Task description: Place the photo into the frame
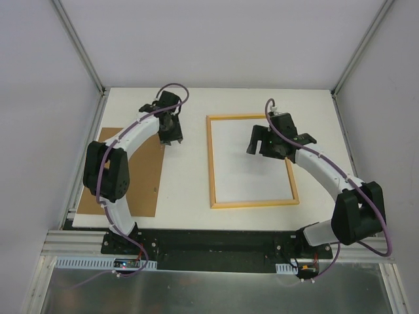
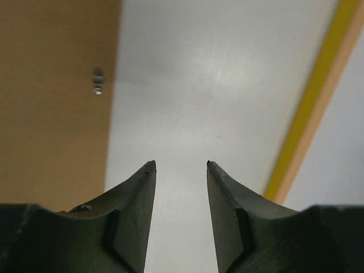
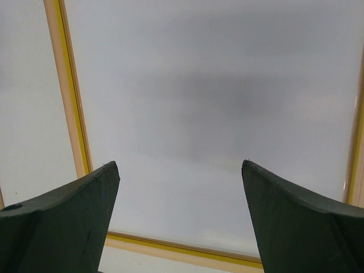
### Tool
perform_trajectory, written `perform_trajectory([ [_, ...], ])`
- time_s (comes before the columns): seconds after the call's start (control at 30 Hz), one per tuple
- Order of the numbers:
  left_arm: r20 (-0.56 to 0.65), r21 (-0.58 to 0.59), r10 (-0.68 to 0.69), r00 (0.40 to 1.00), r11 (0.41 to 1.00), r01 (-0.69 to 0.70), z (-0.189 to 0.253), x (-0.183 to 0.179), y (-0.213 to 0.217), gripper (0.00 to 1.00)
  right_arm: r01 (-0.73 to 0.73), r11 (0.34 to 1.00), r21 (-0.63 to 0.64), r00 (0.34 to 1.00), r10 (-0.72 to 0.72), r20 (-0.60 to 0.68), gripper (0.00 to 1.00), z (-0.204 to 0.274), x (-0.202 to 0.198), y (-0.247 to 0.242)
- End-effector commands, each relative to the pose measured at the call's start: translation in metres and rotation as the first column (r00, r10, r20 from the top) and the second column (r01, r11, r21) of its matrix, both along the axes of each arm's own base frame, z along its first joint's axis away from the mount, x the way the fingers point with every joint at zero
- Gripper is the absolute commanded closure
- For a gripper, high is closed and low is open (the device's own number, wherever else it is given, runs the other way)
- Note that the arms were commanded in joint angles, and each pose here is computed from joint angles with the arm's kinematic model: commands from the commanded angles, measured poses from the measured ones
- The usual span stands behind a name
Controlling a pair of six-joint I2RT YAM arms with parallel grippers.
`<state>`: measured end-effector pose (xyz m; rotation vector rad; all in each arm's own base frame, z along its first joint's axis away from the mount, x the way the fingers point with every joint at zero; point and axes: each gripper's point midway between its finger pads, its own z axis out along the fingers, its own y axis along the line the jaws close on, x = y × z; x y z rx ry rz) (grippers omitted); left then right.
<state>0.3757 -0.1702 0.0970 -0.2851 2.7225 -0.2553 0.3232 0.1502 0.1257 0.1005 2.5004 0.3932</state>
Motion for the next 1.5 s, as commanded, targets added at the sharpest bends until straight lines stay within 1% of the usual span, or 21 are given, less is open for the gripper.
perform_trajectory([
  [0.0,-0.076,0.222,0.053,0.996,0.975,-0.035,-0.027,-0.015,0.068,0.61,-0.014,1.000,-0.001,1.000,0.014,0.020,0.09,0.006,0.007,0.016],
  [0.1,-0.111,0.222,0.061,0.992,0.974,-0.035,-0.039,-0.013,0.078,0.62,-0.046,0.999,-0.005,0.999,0.046,0.012,0.09,0.001,0.004,0.028],
  [0.17,-0.111,0.220,0.053,0.992,0.975,-0.027,-0.040,-0.004,0.081,0.62,-0.066,0.998,-0.006,0.998,0.066,0.008,0.09,-0.002,0.002,0.035],
  [0.3,-0.125,0.202,-0.009,0.992,0.979,0.034,-0.044,0.011,0.080,0.62,-0.091,0.996,-0.008,0.996,0.091,0.000,0.09,-0.006,-0.002,0.045],
  [0.4,-0.150,0.200,-0.022,0.988,0.978,0.052,-0.052,0.015,0.083,0.62,-0.101,0.995,-0.006,0.995,0.101,0.001,0.09,-0.007,-0.003,0.049],
  [0.7,-0.153,0.192,-0.059,0.987,0.977,0.088,-0.057,0.029,0.092,0.63,-0.117,0.993,-0.002,0.993,0.117,0.004,0.09,-0.006,-0.003,0.057],
  [1.03,-0.171,0.144,-0.099,0.980,0.982,0.125,-0.069,0.032,0.087,0.65,-0.134,0.991,-0.002,0.991,0.134,0.002,0.09,-0.006,-0.004,0.065],
  [1.1,-0.173,0.142,-0.100,0.980,0.982,0.125,-0.071,0.032,0.087,0.65,-0.116,0.993,-0.027,0.993,0.116,0.010,0.09,-0.007,-0.001,0.061],
  [1.47,-0.178,0.131,-0.106,0.978,0.983,0.130,-0.080,0.033,0.085,0.73,-0.127,0.992,-0.029,0.992,0.127,0.006,0.09,-0.009,-0.004,0.067],
])
